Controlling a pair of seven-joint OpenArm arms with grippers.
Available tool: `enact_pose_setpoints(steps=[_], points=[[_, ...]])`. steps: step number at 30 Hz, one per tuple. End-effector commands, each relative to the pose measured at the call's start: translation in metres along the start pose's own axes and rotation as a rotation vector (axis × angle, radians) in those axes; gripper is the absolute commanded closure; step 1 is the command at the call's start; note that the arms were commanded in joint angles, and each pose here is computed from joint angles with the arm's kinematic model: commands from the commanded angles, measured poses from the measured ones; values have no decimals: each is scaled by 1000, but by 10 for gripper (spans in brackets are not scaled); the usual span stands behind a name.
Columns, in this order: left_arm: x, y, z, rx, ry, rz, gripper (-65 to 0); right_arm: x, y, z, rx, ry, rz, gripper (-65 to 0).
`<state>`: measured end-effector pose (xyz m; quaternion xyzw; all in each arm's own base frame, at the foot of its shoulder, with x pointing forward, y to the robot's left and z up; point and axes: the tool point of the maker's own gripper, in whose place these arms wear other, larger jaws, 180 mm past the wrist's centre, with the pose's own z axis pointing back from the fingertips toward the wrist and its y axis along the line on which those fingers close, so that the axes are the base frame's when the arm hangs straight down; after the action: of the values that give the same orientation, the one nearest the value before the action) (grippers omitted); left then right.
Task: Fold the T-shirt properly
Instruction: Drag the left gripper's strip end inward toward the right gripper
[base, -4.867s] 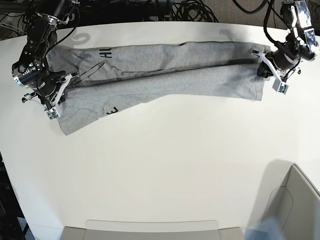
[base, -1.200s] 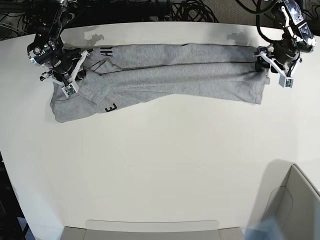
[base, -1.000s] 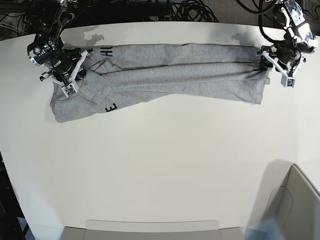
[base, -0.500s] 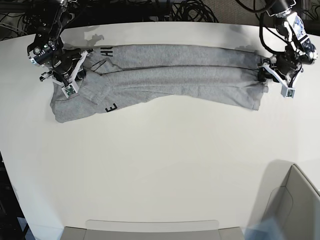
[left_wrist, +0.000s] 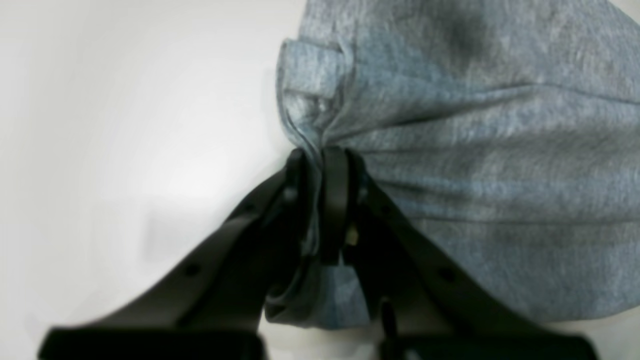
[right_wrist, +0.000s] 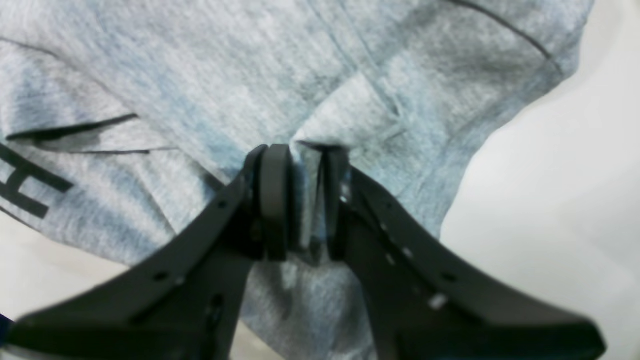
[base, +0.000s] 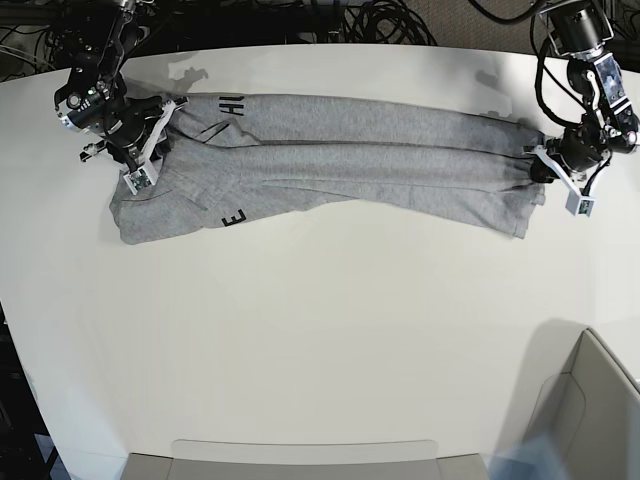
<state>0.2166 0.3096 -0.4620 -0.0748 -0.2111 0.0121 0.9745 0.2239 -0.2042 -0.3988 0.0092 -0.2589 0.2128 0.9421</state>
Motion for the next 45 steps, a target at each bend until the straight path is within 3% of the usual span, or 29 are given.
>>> enact_pose_setpoints(steps=[1, 6, 11, 13, 16, 21, 24, 28, 36, 41, 45], points=[[-42, 3, -3, 46, 188, -38, -25, 9, -4, 4, -9, -29, 25, -126], [-37, -14, 5, 23, 153, -102, -71, 9, -5, 5, -10, -29, 24, -126], [-31, -20, 6, 2, 124, -97, -259, 9, -4, 4, -8, -28, 24, -126], [-32, -27, 2, -12, 123, -93, -201, 9, -4, 4, -8, -28, 24, -126], [-39, -29, -2, -21, 145, -78, -1, 8, -4, 4, -8, -26, 24, -126], [-56, -20, -12, -31, 211, -14, 0, 8, -3, 4, -6, -27, 22, -126], [-59, 2, -12, 23, 244, 7, 0, 9, -3, 4, -7, -29, 23, -126], [-54, 42, -5, 122, 215, 110, 0, 9, -3, 4, -7, -29, 23, -126], [-19, 93, 24, 288, 134, 193, 0, 9, -2, 4, -5, -31, 20, -126], [18, 113, 60, 433, 56, 119, 0, 10, -2, 4, -5, -36, 20, -126], [32, 108, 83, 508, 46, 77, 0, 11, -2, 4, -4, -38, 19, -126]])
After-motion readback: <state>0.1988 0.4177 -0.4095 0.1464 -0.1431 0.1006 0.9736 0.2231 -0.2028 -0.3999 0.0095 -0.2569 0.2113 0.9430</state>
